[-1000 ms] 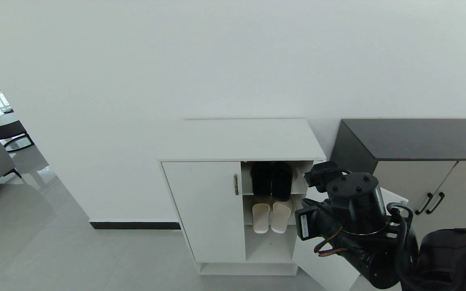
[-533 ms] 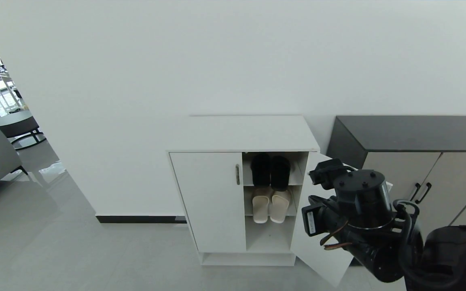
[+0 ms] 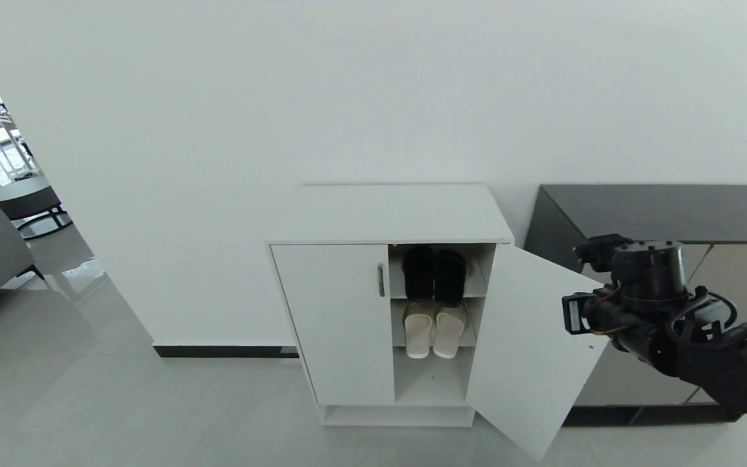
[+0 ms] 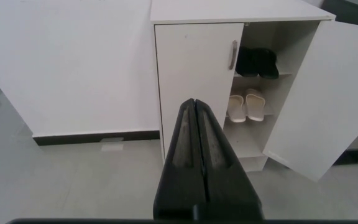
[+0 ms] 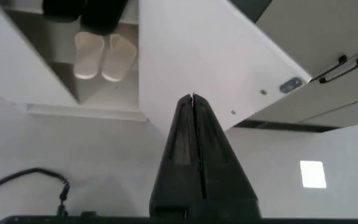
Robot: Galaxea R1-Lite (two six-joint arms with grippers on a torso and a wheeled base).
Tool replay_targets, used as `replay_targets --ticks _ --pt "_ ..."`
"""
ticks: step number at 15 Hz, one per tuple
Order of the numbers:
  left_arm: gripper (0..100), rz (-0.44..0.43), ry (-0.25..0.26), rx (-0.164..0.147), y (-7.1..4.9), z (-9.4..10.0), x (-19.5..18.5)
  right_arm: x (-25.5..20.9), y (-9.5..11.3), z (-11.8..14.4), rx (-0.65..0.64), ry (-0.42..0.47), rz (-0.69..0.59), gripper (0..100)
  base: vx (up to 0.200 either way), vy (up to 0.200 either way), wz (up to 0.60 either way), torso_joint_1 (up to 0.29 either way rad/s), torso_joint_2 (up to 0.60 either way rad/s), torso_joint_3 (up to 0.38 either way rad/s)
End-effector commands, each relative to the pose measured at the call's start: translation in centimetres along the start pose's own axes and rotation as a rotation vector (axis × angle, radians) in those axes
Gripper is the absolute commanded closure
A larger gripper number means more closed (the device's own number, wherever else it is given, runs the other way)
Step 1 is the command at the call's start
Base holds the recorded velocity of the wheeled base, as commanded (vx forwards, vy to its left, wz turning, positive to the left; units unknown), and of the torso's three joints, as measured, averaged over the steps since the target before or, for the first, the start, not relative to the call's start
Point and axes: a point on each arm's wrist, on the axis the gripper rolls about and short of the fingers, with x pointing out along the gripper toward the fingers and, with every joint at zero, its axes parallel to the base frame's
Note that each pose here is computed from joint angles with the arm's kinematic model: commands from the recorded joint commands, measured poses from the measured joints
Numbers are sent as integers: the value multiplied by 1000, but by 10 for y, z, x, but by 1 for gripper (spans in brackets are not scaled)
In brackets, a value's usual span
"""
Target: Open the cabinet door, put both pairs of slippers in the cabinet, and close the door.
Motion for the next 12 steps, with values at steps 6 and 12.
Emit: replay_targets --ticks 6,12 --pt "100 1 1 0 0 0 0 77 -94 -3 127 15 -149 100 0 0 0 0 0 0" --pt "100 1 1 0 0 0 0 114 -116 -17 155 0 -144 100 0 0 0 0 0 0"
